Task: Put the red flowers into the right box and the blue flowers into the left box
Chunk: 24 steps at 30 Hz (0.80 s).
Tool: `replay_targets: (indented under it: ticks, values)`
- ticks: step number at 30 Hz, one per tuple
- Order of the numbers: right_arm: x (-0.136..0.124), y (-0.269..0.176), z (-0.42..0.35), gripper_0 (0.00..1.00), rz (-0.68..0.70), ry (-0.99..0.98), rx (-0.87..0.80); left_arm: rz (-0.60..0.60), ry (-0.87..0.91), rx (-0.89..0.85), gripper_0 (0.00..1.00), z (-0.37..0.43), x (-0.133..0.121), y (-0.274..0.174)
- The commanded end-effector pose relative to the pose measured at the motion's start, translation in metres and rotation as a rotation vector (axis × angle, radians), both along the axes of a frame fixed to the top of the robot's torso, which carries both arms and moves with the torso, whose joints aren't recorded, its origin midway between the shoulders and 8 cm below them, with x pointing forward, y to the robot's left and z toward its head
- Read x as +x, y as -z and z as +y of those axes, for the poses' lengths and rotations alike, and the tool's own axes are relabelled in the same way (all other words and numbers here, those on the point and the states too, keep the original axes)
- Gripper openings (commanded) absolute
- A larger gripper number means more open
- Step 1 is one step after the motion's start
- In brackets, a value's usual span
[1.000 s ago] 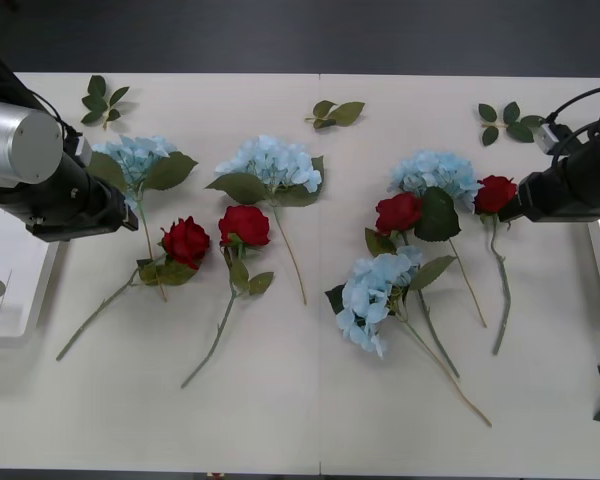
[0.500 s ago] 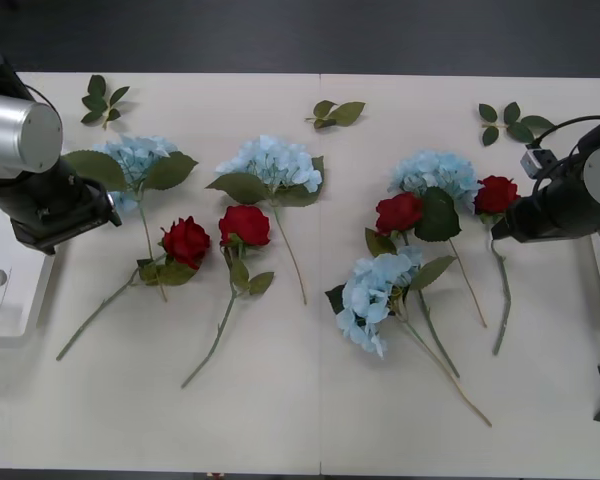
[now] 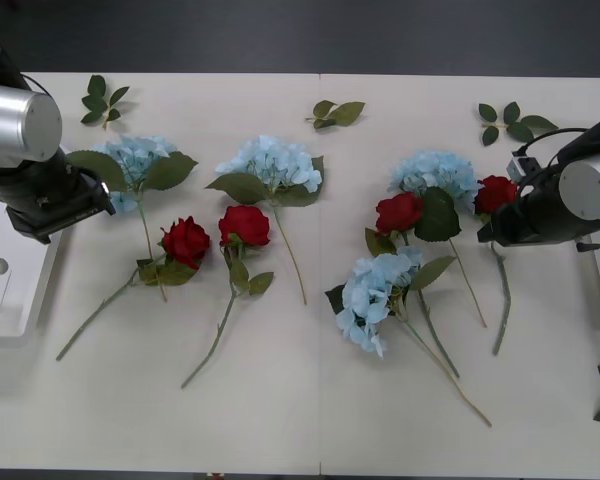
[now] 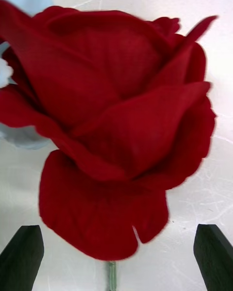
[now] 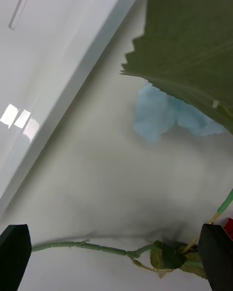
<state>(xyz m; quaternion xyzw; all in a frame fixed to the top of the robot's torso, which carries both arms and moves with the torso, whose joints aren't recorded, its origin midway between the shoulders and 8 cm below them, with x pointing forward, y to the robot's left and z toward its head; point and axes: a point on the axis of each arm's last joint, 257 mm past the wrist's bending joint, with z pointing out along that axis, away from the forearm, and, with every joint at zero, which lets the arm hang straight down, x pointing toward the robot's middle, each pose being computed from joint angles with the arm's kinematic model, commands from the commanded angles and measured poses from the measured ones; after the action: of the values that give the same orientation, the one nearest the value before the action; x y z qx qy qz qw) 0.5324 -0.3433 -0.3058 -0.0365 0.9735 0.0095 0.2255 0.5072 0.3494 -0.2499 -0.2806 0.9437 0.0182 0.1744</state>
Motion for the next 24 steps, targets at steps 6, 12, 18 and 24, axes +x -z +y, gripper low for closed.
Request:
replay_targets:
  ticks: [6,12,18,24]
  values:
    - [0.013,-0.01,0.012,0.9,-0.037,0.008,0.009,-0.045,0.09,0.072,1.0,-0.006,0.022,-0.006]
    - [0.013,-0.006,0.014,0.87,-0.032,0.01,0.012,-0.077,0.157,0.089,1.0,-0.028,0.033,-0.001]
    - [0.014,0.004,0.016,0.79,-0.039,0.004,0.001,-0.096,0.208,0.098,1.0,-0.046,0.039,0.004]
    - [0.017,0.014,0.016,0.65,-0.053,0.002,-0.008,-0.099,0.263,0.098,1.0,-0.068,0.041,0.012]
